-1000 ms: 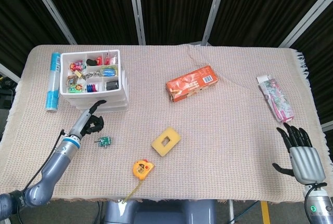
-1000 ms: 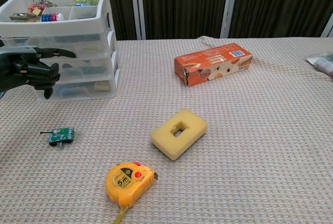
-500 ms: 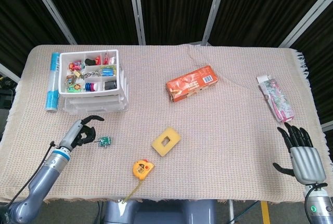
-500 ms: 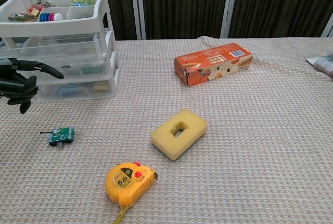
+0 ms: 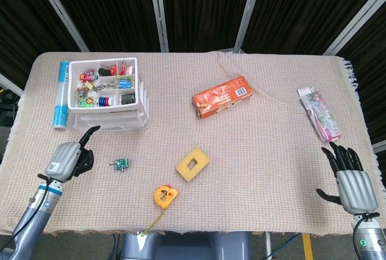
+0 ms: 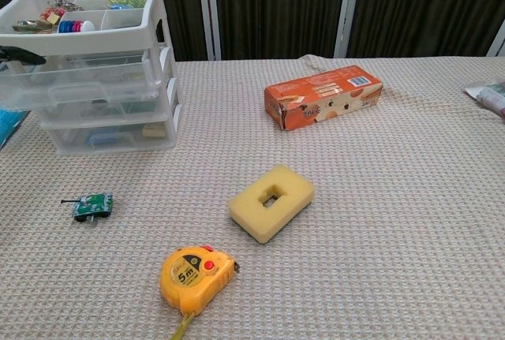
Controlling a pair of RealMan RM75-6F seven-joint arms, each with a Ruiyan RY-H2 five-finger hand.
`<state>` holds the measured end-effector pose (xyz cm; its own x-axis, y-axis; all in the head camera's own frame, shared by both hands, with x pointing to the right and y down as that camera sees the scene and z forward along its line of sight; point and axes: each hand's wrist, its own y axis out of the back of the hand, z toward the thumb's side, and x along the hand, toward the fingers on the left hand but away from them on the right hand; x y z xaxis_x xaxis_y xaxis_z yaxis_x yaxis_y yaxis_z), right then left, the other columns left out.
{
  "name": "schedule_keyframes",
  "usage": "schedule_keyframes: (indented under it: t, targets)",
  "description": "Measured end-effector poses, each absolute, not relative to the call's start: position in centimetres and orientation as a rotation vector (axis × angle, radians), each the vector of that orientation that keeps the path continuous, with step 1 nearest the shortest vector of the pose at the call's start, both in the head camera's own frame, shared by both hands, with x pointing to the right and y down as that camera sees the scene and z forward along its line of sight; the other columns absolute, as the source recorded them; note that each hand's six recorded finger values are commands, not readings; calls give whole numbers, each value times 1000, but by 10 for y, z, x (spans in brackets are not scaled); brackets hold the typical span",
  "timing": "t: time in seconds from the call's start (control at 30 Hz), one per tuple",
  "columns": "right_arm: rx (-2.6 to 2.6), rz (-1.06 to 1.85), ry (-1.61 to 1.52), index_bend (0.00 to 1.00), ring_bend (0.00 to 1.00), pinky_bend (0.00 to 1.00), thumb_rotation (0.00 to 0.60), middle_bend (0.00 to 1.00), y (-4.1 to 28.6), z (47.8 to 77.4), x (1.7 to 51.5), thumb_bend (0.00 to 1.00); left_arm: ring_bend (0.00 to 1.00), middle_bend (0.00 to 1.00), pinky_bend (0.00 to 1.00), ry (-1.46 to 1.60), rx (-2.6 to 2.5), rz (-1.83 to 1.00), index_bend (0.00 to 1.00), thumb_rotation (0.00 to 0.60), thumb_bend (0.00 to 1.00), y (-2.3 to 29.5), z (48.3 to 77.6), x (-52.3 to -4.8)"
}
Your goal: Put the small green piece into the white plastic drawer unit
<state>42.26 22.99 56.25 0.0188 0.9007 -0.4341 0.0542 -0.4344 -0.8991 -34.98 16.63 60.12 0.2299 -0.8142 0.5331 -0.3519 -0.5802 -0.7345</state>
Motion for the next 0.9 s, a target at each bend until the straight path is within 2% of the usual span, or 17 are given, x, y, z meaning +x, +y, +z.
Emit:
schedule_keyframes:
  t: [0.13,0.3,0.53,0.9]
  targets:
    - [-1581,1500,-1000,93,0,0,600,0,230,562,422,0,827,963,634,971,-1900,-1361,68,600,761,157,580,-351]
    - [-1582,1504,-1002,93,0,0,600,0,230,563,423,0,829,965,635,934,-1805,-1489,139,600,767,142,571,-360]
    - [-1586,1506,-1000,93,0,0,600,0,230,563,423,0,832,968,637,926,-1772,-1673,198,600,782,123,580,-369]
    - [-1588,1512,-998,93,0,0,600,0,231,563,423,0,835,970,638,888,-1789,-1762,246,600,788,104,603,-356]
